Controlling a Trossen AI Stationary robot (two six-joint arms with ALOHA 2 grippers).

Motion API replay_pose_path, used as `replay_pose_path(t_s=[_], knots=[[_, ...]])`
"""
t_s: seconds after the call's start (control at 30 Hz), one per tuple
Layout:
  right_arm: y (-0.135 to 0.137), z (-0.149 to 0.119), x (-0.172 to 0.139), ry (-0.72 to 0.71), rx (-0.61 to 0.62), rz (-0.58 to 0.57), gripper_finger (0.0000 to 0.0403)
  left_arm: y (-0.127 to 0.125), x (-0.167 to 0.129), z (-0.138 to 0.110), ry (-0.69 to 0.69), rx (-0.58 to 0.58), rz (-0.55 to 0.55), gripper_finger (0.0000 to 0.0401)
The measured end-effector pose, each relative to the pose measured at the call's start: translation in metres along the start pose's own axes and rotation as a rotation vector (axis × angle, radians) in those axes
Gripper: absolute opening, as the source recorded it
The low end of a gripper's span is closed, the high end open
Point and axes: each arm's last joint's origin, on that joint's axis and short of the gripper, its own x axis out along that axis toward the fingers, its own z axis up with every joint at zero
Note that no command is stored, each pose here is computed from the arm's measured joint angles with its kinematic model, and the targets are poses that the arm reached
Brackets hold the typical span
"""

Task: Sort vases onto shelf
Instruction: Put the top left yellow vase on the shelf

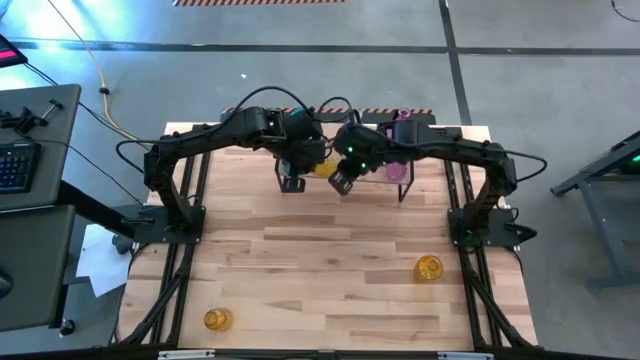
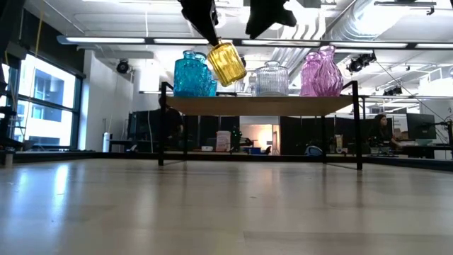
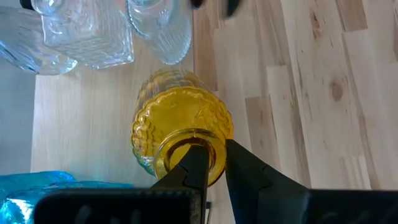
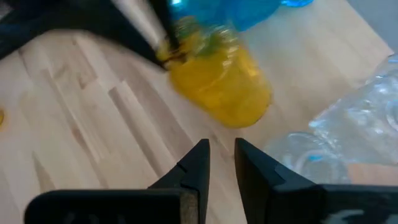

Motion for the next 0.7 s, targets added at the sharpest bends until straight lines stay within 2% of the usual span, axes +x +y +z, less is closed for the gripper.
replay_pose_path(t_s=[0.17,0.43,0.7], knots=[[-0.014,0.007,0.004,-0.009,0.055,-0.012,0.0057,0.001,0.000,0.000,-0.004,-0.020,0.008,0.0027],[-0.015,0.004,0.004,-0.019,0.079,-0.102,0.0057,0.006,0.000,0.001,-0.024,-0.055,0.024,0.0027],[-0.035,0.011,0.007,0.038,0.141,-0.040,0.0057,0.010,0.000,-0.001,-0.025,-0.076,0.030,0.0029]])
